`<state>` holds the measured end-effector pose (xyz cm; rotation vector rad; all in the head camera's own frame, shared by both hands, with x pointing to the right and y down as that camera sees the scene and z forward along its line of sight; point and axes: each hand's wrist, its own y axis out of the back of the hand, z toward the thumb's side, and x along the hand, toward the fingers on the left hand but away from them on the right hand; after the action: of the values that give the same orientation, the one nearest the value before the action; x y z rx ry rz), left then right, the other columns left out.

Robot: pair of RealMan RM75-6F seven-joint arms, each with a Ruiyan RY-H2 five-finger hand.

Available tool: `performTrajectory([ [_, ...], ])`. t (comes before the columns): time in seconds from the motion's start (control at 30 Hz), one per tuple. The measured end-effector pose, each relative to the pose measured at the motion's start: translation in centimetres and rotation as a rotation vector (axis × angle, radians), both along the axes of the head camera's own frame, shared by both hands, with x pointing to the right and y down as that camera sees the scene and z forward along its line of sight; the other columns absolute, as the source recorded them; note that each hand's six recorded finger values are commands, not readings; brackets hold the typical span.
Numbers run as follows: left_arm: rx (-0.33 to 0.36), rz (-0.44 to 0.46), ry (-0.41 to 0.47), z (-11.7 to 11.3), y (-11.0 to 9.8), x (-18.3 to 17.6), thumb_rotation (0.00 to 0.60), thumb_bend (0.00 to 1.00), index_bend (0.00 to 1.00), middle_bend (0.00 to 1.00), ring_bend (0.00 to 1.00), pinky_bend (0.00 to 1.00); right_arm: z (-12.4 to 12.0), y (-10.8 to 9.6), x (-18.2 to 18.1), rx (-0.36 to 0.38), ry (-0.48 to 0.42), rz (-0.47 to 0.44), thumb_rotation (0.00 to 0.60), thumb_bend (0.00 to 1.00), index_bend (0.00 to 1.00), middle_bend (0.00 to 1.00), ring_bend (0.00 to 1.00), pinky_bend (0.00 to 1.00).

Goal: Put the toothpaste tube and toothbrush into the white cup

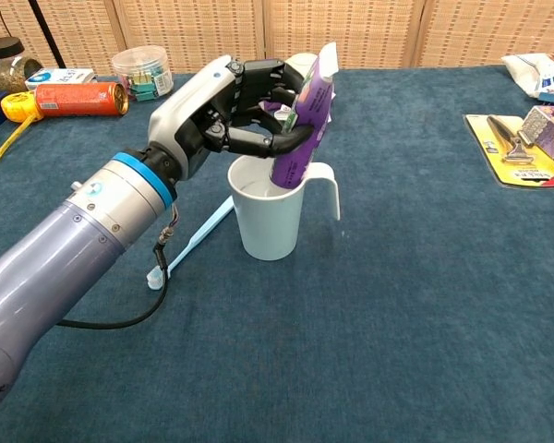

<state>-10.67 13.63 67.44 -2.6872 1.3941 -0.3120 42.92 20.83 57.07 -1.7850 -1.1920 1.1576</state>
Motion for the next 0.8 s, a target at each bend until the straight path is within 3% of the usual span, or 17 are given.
performTrajectory([
  [0.23,0.004,-0.003,-0.013,0.19,0.12,-0.47,0.600,0.51,0.43,0.30,0.24,0.42,-0.07,0.01,0.00,0.001,-0.002,0.000,0.600,0.00,0.00,0.00,0.00,0.04],
  [0.37,-0.005,0.013,-0.024,0.49,0.29,-0.53,0.600,0.51,0.23,0.19,0.17,0.37,-0.08,-0.02,0.00,0.002,-0.003,0.000,0.600,0.00,0.00,0.00,0.00,0.04],
  [0.43,-0.014,0.026,-0.027,0.62,0.33,-0.50,0.600,0.51,0.17,0.16,0.15,0.36,-0.08,-0.02,-0.03,0.002,-0.004,-0.001,0.600,0.00,0.00,0.00,0.00,0.04],
  [0.8,-0.012,0.035,-0.004,0.08,0.36,-0.76,0.600,0.51,0.15,0.15,0.14,0.35,-0.13,-0.07,0.05,0.004,-0.004,0.003,0.600,0.00,0.00,0.00,0.00,0.04],
])
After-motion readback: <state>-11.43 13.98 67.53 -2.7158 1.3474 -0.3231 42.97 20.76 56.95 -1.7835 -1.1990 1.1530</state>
